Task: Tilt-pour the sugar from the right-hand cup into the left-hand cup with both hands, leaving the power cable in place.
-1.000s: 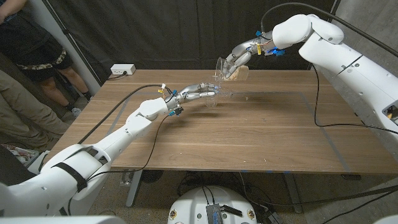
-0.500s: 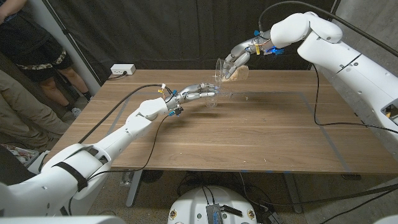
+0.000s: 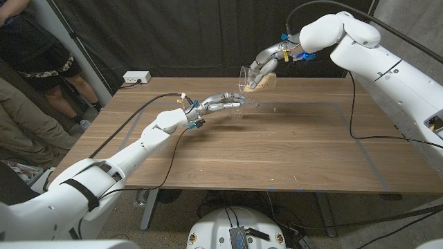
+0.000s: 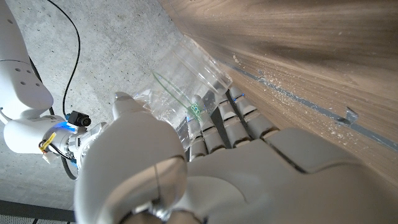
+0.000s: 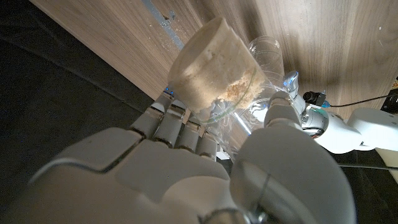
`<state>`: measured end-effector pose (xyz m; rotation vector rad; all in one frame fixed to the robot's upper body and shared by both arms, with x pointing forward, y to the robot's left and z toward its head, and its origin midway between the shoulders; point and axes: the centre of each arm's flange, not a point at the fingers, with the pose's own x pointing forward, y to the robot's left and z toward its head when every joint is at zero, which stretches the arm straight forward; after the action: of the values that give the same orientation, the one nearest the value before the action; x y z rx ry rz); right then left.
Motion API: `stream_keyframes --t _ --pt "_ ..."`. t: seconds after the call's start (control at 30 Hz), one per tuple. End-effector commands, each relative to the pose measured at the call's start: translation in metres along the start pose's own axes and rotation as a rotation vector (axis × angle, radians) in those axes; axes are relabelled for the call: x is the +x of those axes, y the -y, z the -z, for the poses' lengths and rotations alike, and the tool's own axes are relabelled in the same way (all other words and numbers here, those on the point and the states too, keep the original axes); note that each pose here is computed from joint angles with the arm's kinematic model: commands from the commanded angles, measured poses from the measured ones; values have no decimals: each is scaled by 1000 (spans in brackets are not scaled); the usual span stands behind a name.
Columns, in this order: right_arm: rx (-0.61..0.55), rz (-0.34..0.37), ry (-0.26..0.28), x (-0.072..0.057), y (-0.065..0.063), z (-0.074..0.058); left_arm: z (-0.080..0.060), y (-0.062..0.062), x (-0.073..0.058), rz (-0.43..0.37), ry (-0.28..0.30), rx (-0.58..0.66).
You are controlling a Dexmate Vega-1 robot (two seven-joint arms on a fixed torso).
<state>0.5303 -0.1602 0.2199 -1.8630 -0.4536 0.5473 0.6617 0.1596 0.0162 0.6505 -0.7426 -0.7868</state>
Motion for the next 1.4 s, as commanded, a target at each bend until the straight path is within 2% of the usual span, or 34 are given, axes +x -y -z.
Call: stream_keyframes --t 0.03,0.37,0.83,1.4 --pt "-39 -20 -7 -3 -1 0 -2 3 3 4 1 3" --pt "-101 -66 -10 -1 0 -3 -3 5 5 8 5 1" --pt "-122 -78 -17 -1 1 -1 -2 4 6 3 11 1" --pt "-141 -99 -23 0 7 -3 3 14 7 -3 65 2"
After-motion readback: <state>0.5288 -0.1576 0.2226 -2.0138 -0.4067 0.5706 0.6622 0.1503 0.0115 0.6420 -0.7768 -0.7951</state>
